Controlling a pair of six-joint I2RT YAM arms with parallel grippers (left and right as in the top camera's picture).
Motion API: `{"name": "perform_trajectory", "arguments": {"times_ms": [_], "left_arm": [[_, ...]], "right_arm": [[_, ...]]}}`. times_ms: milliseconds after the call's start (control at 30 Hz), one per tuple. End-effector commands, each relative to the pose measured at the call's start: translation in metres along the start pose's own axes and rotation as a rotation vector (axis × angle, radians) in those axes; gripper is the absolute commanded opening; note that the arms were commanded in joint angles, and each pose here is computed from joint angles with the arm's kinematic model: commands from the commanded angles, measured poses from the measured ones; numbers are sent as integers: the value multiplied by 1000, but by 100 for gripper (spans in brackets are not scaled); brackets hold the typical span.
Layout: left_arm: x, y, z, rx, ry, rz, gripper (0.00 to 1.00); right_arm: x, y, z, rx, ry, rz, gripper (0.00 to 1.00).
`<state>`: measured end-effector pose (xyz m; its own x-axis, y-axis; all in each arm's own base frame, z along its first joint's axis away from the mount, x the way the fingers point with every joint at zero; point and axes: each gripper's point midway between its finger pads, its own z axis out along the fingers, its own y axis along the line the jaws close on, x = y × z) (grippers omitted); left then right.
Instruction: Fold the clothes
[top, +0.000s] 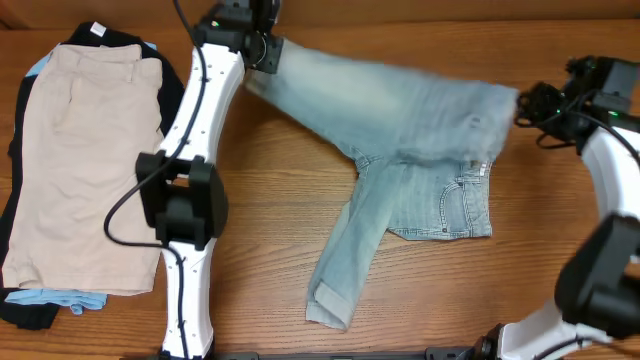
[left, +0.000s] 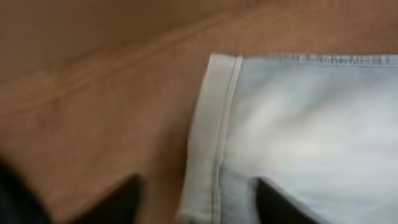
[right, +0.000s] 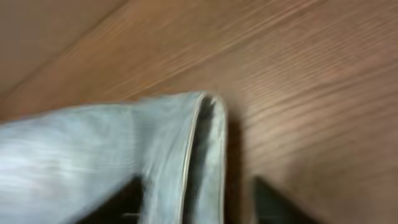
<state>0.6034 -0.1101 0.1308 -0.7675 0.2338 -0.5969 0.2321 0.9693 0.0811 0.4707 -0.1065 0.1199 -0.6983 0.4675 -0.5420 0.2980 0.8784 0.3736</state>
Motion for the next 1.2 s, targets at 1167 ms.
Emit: {"name": "perform_trajectory", "arguments": {"times_ms": [1167], "left_arm": [[206, -161, -193, 419, 755, 197, 93]], "right_arm": [[78, 72, -258, -29, 34, -15, 99]]}}
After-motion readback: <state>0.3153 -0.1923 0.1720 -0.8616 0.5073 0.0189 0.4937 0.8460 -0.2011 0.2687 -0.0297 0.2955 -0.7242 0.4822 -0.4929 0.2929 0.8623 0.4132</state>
